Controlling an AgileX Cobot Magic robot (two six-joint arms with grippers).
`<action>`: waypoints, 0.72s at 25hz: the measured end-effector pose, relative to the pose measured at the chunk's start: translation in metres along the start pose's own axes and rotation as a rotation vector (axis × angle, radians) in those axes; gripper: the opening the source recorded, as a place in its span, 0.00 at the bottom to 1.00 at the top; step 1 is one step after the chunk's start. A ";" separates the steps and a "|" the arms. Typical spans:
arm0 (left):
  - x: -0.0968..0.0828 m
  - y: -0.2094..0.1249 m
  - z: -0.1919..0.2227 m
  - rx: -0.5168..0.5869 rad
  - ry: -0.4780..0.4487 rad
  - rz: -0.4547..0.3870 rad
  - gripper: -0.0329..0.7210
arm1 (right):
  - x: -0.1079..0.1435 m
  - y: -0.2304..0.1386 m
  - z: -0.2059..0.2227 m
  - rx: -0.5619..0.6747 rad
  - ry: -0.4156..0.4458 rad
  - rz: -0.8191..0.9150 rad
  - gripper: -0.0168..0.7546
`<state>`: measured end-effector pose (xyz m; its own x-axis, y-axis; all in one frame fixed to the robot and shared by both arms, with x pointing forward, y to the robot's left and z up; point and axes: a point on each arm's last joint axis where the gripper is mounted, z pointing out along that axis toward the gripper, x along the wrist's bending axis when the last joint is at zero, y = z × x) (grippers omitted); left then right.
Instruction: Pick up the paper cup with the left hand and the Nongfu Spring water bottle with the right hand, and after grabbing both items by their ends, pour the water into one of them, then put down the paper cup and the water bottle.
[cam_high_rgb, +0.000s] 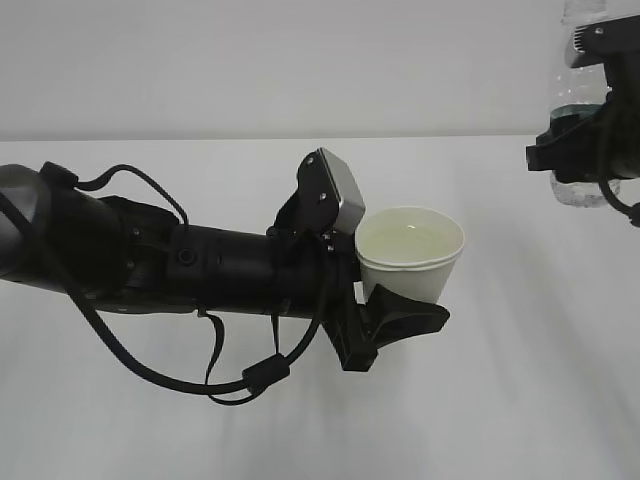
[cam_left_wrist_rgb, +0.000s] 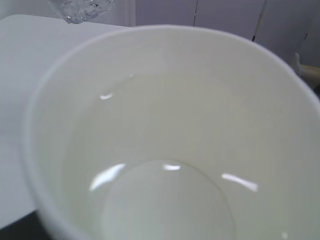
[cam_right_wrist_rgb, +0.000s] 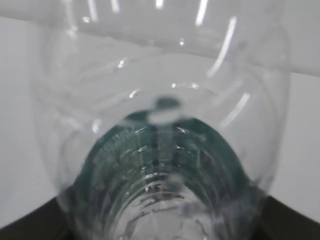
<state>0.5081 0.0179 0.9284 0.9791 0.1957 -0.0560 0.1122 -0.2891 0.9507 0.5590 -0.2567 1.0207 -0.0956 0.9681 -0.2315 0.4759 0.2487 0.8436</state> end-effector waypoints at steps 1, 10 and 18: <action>0.000 0.000 0.000 0.000 0.000 0.000 0.65 | 0.000 0.000 0.000 0.000 -0.002 0.002 0.58; 0.000 0.000 0.000 -0.001 0.002 -0.002 0.65 | -0.001 0.000 0.000 0.000 -0.010 0.008 0.56; 0.000 0.000 0.000 -0.002 0.003 -0.003 0.65 | -0.001 0.000 0.000 0.000 -0.010 0.008 0.56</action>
<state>0.5084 0.0179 0.9285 0.9782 0.1992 -0.0582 0.1149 -0.2865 0.9512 0.5591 -0.2576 1.0209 -0.0830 0.9697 -0.2297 0.4764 0.2410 0.8455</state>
